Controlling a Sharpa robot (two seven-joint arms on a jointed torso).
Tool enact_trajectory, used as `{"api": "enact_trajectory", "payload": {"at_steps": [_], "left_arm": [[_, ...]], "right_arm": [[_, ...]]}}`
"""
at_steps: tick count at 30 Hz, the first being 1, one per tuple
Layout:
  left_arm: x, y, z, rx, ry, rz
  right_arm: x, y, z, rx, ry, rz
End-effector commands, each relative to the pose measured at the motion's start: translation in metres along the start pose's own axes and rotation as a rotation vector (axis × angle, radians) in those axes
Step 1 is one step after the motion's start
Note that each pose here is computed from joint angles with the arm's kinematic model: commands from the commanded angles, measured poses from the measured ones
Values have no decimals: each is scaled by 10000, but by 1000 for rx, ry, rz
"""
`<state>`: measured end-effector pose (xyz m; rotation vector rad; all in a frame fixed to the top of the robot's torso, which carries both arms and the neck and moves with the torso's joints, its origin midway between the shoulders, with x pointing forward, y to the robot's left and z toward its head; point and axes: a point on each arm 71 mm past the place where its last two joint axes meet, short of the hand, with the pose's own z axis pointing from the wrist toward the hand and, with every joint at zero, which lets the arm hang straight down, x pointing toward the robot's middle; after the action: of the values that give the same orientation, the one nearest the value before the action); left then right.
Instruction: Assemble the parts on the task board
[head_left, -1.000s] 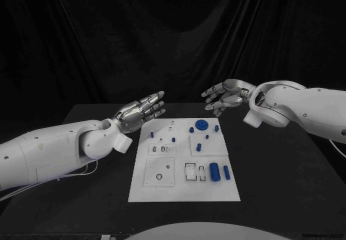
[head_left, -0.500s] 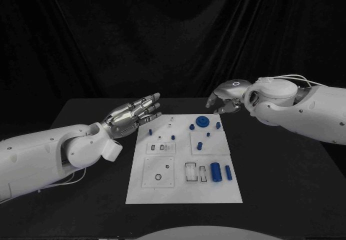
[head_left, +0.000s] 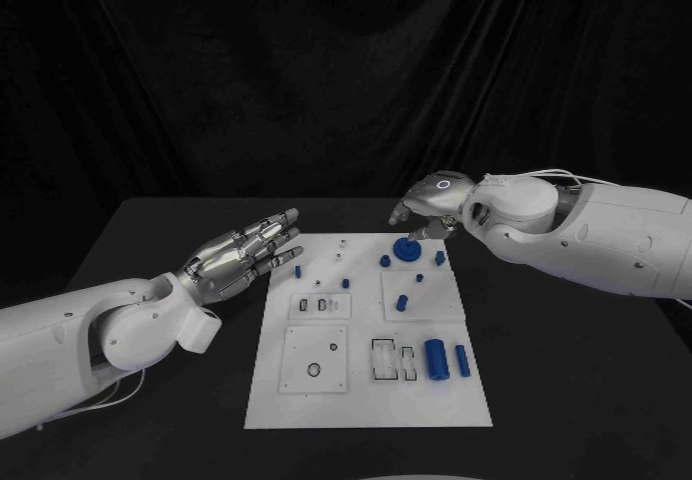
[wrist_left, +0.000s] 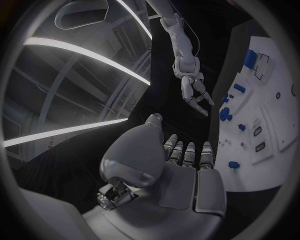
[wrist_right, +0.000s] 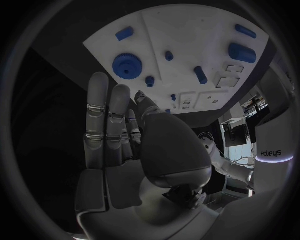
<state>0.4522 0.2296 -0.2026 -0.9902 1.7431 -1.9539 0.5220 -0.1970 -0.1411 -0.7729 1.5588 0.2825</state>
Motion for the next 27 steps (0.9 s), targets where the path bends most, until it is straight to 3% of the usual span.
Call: {"api": "enact_trajectory", "payload": {"at_steps": [1,19,27], "left_arm": [[11,-15,17,1,26,-4],[16,-16,26,8,36,-8],[23,-15,45,13,46,-12]], "right_arm": [[17,34,10,-29,-41,-28],[202,117,32,-90,-4,-12],[293,144,51,-114,-13,-5]]}}
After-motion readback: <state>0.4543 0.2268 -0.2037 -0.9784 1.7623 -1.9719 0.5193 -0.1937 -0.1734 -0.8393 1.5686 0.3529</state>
